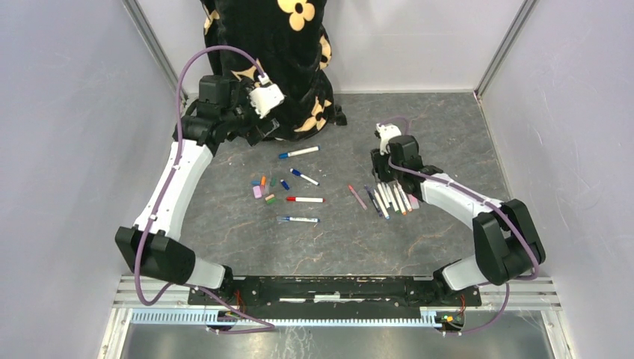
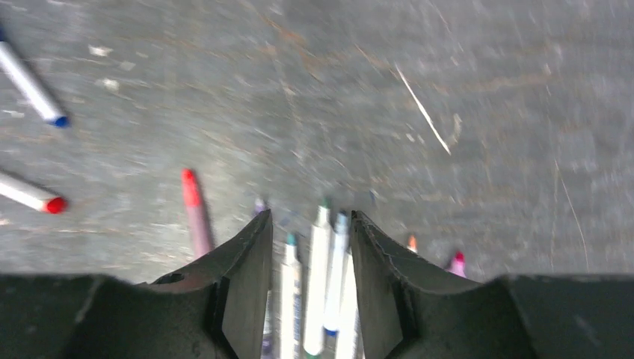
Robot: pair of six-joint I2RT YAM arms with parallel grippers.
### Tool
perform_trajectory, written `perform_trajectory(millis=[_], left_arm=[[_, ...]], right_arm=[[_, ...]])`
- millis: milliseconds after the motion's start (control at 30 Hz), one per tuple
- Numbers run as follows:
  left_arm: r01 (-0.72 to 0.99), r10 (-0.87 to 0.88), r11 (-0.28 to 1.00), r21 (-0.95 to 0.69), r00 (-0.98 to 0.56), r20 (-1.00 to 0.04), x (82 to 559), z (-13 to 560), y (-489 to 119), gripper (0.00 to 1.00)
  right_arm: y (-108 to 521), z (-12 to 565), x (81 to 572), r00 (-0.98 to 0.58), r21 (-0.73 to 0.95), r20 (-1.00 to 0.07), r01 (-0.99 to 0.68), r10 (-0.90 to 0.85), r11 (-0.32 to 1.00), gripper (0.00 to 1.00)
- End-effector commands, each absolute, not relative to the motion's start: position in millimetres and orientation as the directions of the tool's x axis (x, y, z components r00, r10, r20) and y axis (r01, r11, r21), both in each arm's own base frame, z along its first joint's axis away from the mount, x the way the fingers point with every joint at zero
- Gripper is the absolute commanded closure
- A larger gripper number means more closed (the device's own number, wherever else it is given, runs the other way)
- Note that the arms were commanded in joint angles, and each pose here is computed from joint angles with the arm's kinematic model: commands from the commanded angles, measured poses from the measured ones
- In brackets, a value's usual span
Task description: Open the pen caps
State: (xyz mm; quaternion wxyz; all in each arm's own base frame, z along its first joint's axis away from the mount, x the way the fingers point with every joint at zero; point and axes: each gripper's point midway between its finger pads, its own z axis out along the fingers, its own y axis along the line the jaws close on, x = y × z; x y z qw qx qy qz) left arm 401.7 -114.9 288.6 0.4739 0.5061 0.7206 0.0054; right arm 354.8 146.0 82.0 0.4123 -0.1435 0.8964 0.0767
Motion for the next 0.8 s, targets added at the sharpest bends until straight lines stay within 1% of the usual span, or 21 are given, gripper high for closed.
perform_trajectory(millis=[0, 133, 233, 333, 500, 667, 767], left_arm=[[0.606, 0.643, 0.661, 0.443, -0.153, -0.75, 411, 292, -99, 0.0], [0.686, 0.618, 0.645, 0.337, -0.208, -0.758, 398, 272, -107, 0.0], [0.714, 0.587, 0.644, 0.276, -0.229, -0.776, 389, 264, -111, 0.0], [0.729, 0.576, 0.644, 0.23, -0.264, -0.774, 383, 255, -110, 0.0], [0.785, 0.501, 0.615, 0.068, -0.323, -0.803, 368, 253, -113, 0.0], [0.811, 0.495, 0.584, 0.011, -0.345, -0.797, 360, 247, -110, 0.01], [0.819, 0.504, 0.574, 0.0, -0.354, -0.788, 357, 241, -109, 0.02]], right_arm=[[209, 132, 374, -0.475, 0.025, -0.842, -0.509, -0.257, 0.86, 0.51], [272, 129, 374, -0.413, 0.01, -0.822, -0.699, -0.393, 0.715, 0.48], [311, 115, 374, -0.379, -0.004, -0.797, -0.776, -0.471, 0.63, 0.47], [344, 100, 377, -0.349, -0.018, -0.778, -0.819, -0.523, 0.573, 0.46], [369, 76, 387, -0.35, -0.016, -0.759, -0.832, -0.548, 0.554, 0.45], [374, 54, 395, -0.351, -0.044, -0.736, -0.828, -0.578, 0.558, 0.44], [376, 43, 394, -0.353, -0.043, -0.727, -0.833, -0.59, 0.552, 0.46]])
